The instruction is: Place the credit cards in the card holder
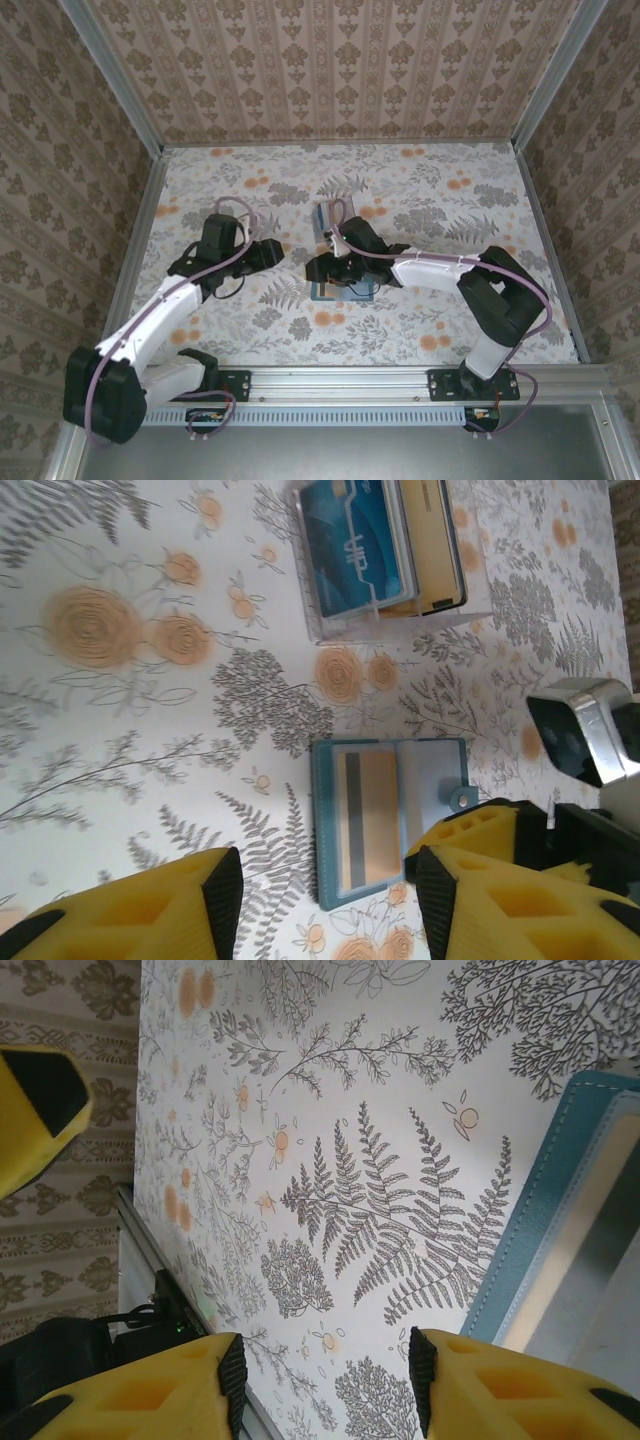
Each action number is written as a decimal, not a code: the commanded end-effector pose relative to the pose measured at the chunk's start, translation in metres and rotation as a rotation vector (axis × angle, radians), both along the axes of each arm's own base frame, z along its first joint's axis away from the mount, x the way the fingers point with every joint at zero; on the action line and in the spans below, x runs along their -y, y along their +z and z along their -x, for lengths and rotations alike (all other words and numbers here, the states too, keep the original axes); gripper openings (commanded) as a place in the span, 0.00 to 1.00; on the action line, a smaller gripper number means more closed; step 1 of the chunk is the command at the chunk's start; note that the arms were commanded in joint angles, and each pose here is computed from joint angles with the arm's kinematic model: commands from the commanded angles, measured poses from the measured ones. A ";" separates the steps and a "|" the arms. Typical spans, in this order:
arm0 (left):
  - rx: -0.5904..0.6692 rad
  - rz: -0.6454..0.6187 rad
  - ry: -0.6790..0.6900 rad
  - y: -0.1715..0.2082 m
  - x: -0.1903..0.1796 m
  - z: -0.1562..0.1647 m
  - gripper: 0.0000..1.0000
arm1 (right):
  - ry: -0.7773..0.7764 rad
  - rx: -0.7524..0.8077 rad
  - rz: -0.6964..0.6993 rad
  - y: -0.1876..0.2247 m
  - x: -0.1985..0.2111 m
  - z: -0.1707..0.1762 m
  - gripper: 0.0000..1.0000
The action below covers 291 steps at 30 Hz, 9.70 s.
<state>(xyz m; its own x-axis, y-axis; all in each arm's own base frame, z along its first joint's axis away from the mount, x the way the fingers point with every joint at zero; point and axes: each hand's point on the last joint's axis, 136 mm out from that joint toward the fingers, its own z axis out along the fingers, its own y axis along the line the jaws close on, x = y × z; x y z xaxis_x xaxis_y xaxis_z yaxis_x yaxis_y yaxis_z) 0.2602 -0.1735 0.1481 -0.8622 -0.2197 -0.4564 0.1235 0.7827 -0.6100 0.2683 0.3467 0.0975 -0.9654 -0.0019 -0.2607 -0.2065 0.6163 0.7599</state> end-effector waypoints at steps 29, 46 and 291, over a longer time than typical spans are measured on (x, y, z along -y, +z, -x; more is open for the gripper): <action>-0.039 -0.166 -0.291 -0.019 0.114 0.028 0.65 | -0.213 0.302 0.366 0.056 0.110 -0.116 0.53; -0.015 -0.167 -0.106 0.007 0.005 0.031 0.66 | -0.298 0.357 0.419 0.065 0.163 -0.053 0.53; -0.229 -0.079 -0.073 -0.046 -0.002 -0.024 0.64 | -0.210 0.291 0.653 0.000 0.083 -0.180 0.59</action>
<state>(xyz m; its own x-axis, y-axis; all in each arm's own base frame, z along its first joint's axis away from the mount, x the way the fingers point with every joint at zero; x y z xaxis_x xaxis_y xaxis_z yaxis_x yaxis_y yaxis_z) 0.2923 -0.1763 0.1056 -0.9534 -0.1346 -0.2702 0.0479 0.8163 -0.5756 0.4428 0.2668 0.1001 -0.8508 -0.0515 -0.5230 -0.1726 0.9674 0.1855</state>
